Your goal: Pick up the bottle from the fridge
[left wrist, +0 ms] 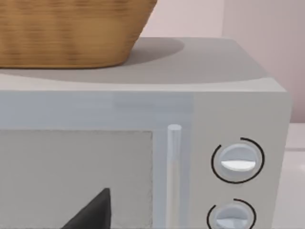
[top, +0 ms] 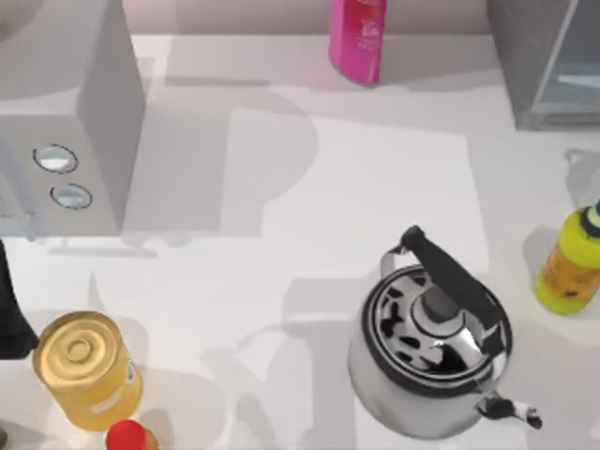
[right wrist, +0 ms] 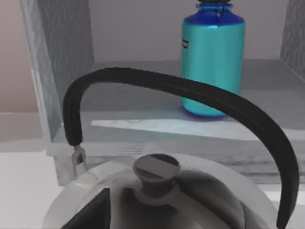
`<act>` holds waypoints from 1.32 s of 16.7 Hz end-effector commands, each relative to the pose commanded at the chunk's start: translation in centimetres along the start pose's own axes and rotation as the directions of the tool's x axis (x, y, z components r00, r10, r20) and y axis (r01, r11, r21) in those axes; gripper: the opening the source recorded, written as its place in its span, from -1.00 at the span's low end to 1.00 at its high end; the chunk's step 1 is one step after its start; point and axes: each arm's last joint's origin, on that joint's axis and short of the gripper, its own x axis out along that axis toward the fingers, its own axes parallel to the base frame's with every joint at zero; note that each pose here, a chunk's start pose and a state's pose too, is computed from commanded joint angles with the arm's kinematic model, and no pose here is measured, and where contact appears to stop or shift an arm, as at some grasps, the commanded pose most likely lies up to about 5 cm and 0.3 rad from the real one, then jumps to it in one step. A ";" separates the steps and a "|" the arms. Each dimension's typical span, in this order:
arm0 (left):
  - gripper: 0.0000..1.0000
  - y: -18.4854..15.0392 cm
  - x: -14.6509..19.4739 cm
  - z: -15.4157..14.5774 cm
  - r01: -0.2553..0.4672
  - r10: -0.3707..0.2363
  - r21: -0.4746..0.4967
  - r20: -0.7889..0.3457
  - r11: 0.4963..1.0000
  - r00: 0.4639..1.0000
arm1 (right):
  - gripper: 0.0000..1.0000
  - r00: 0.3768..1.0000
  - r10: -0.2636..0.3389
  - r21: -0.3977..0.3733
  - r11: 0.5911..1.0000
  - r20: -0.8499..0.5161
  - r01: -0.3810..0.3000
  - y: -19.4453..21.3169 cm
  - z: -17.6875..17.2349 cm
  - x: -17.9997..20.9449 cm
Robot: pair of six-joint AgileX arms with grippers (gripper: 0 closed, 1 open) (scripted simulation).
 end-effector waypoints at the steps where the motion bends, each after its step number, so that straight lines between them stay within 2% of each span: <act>1: 1.00 0.0 0.0 0.0 0.000 0.000 0.000 0.000 1.000 1.000 | 1.00 1.000 0.001 -0.001 1.000 0.005 -0.001 -0.5 -0.4 0.2; 6: 1.00 0.0 0.0 0.0 0.000 0.000 0.000 0.000 1.000 1.000 | 1.00 0.999 0.004 -0.017 1.000 0.041 -0.004 -2.3 -1.9 0.8; 13: 1.00 0.0 0.0 0.0 0.000 0.000 0.000 0.000 1.000 1.000 | 1.00 0.999 0.009 -0.020 1.000 0.044 -0.008 -2.3 -2.0 0.9; 17: 1.00 0.0 0.0 0.0 0.000 0.000 0.000 0.000 1.000 1.000 | 1.00 0.986 0.065 -0.120 0.992 0.156 -0.046 -2.7 0.9 3.2; 20: 1.00 0.0 0.0 0.0 0.000 0.000 0.000 0.000 1.000 1.000 | 1.00 0.964 0.123 -0.204 0.976 0.236 -0.075 -3.3 4.7 7.0; 22: 1.00 0.0 0.0 0.0 0.000 0.000 0.000 0.000 1.000 1.000 | 1.00 0.959 0.148 -0.220 0.971 0.243 -0.094 -3.4 7.1 9.9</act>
